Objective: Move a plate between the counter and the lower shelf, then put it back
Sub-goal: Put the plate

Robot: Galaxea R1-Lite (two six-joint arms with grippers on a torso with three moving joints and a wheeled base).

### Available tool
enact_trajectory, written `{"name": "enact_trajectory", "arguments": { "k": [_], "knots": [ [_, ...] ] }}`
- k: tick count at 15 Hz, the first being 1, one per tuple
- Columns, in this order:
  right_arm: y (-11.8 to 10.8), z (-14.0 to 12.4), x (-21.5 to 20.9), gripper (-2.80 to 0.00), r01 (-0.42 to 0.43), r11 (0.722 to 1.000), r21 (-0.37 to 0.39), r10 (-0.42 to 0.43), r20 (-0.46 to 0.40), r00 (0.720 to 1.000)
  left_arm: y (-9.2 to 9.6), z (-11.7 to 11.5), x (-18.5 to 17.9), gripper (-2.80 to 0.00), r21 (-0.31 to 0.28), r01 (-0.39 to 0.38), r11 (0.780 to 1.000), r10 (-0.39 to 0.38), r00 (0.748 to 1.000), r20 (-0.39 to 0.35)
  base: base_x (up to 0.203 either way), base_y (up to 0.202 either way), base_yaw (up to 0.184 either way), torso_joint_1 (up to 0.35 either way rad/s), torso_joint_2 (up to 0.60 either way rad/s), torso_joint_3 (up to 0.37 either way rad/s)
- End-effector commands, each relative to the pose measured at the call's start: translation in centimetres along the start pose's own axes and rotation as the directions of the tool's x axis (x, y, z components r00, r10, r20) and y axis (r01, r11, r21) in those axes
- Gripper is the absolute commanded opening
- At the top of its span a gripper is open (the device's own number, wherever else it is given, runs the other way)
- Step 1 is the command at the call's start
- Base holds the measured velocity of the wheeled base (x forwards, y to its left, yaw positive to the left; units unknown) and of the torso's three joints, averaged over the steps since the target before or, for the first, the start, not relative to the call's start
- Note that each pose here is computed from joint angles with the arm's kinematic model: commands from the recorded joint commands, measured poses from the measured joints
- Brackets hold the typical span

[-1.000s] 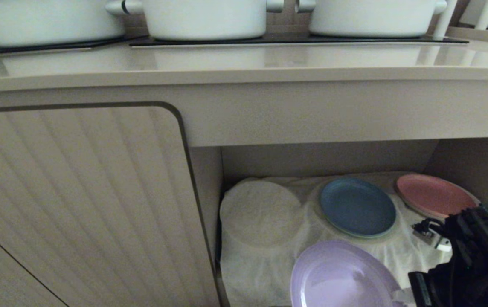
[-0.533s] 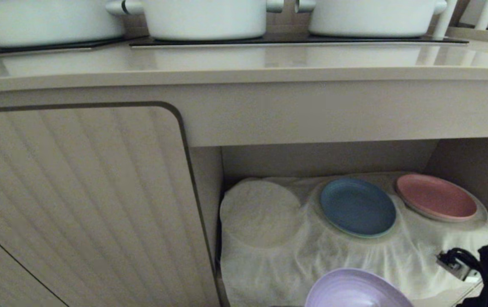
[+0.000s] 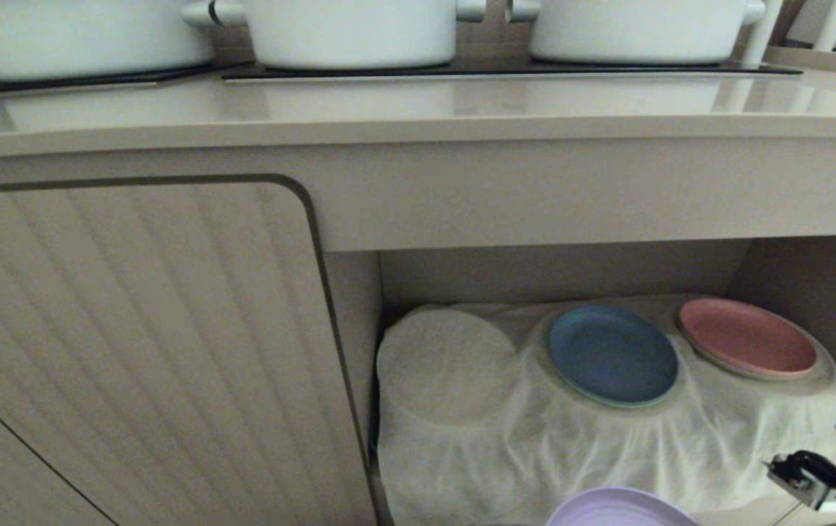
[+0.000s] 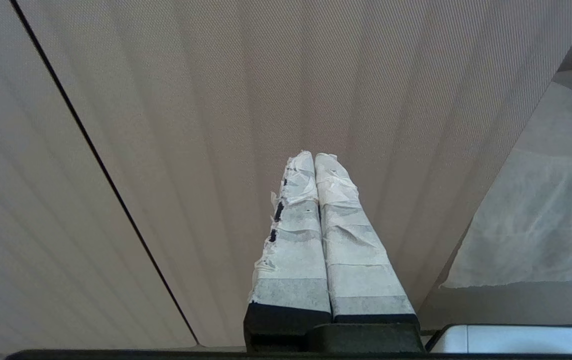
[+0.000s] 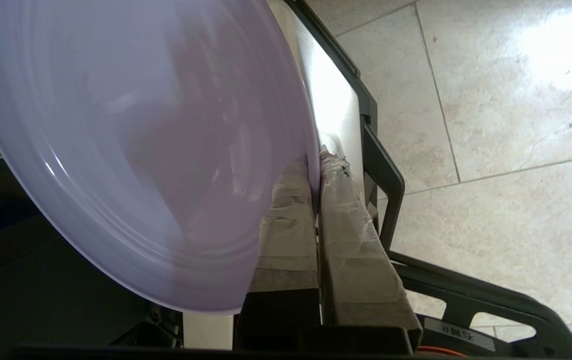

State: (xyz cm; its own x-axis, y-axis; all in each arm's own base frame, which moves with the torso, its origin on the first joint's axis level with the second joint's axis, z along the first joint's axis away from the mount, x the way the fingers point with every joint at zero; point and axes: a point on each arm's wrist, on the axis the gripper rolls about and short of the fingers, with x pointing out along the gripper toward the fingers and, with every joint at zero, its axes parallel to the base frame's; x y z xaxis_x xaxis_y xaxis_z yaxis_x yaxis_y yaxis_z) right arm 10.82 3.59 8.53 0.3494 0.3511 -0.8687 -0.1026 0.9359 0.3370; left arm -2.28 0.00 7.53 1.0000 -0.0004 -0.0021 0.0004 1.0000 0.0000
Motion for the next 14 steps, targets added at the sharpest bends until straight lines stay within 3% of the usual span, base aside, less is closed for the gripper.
{"name": "enact_trajectory", "arguments": {
  "k": [1, 14],
  "knots": [
    [-0.01, 0.05, 0.05, -2.80, 0.000, 1.000, 0.004, 0.000, -0.004, 1.000, 0.00, 0.00, 0.00, -2.80, 0.000, 0.000, 1.000, 0.000, 1.000, 0.001, 0.000, 0.000, 0.000, 0.000, 0.00, 0.000],
    [-0.03, 0.36, 0.34, -2.80, 0.003, 1.000, 0.015, -0.003, -0.016, 1.000, 0.00, 0.00, 0.00, -2.80, 0.000, 0.000, 1.000, 0.000, 1.000, 0.001, 0.000, 0.000, 0.000, 0.000, 0.00, 0.000]
  ]
}}
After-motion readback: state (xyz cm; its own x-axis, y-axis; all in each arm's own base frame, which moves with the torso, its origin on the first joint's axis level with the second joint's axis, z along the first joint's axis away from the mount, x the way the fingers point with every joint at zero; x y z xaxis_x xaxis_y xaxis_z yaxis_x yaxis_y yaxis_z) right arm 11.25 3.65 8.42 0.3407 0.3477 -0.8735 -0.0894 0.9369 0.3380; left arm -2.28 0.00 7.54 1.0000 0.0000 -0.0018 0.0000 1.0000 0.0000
